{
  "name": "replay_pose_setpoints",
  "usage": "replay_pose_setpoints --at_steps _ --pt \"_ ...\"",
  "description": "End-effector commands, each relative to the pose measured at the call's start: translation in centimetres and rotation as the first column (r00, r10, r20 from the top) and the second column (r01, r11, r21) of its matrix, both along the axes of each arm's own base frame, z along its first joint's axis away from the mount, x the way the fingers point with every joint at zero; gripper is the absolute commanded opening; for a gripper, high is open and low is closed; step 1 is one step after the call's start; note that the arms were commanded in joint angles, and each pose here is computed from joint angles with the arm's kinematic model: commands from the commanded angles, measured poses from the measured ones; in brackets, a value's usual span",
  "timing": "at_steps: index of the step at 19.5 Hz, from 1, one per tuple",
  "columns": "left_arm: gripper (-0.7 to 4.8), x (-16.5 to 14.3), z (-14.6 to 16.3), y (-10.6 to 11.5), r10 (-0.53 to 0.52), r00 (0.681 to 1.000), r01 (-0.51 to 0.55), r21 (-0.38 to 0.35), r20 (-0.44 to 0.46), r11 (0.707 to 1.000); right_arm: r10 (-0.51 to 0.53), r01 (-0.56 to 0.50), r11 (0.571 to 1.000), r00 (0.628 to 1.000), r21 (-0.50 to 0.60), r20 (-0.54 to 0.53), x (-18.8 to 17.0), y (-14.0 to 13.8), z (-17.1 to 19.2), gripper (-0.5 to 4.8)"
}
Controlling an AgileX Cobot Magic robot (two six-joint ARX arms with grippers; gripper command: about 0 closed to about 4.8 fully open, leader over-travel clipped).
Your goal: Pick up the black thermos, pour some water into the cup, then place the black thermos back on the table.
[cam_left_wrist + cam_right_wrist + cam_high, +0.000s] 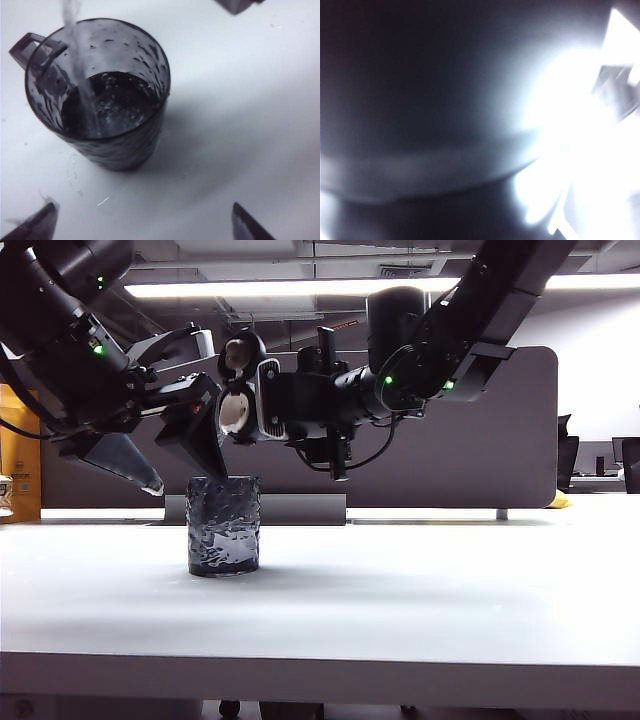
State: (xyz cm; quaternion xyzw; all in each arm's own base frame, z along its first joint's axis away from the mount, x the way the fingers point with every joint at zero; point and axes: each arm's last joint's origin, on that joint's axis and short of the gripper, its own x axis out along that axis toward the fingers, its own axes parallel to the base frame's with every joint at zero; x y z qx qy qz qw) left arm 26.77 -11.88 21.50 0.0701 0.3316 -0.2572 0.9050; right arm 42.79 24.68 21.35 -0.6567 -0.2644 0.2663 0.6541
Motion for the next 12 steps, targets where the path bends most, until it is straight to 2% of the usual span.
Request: replay_pose_setpoints --at_steps 1,5,6,7,8,9,10,12 --pt "4.79 0.3 1.0 -0.1 0.0 0.999 0.001 -0.014 0.033 1.0 -0.024 0.051 0.967 0.994 0.25 -0.108 -0.1 -0.1 2.1 1.39" --pt "4.79 0.6 2.8 -0.2 0.001 0.996 0.003 -0.038 0.086 0.999 -0.052 0.137 0.917 0.973 0.376 -0.227 0.0 -0.4 2.2 1.38" --pt "4.79 0.4 3.3 -0.2 -0.002 0.995 0.007 -0.048 0.103 0.999 -0.07 0.2 0.87 0.955 0.45 -0.289 0.0 -0.5 2.5 1.38" --pt "4.79 0.2 4.0 -0.1 -0.007 0.992 0.015 -0.061 0.122 0.998 -0.039 0.252 0.796 0.929 0.551 -0.369 -0.1 -1.0 3.4 1.38" --pt "4.79 0.0 4.4 -0.1 -0.021 0.991 0.031 -0.076 0.134 0.997 -0.011 0.268 0.759 0.916 0.594 -0.401 -0.3 -1.3 3.8 1.39" --pt "4.79 -0.3 5.2 0.0 -0.044 0.985 0.062 -0.105 0.166 0.992 0.059 0.306 0.67 0.886 0.676 -0.46 -0.8 -2.2 5.0 1.39" --pt "4.79 -0.6 6.0 0.0 -0.059 0.979 0.085 -0.129 0.195 0.988 0.102 0.341 0.605 0.863 0.719 -0.495 -1.6 -2.9 6.0 1.39" --pt "4.79 -1.3 7.4 -0.1 -0.128 0.959 0.179 -0.191 0.254 0.965 0.135 0.412 0.52 0.825 0.748 -0.548 -4.4 -5.2 7.0 1.39"
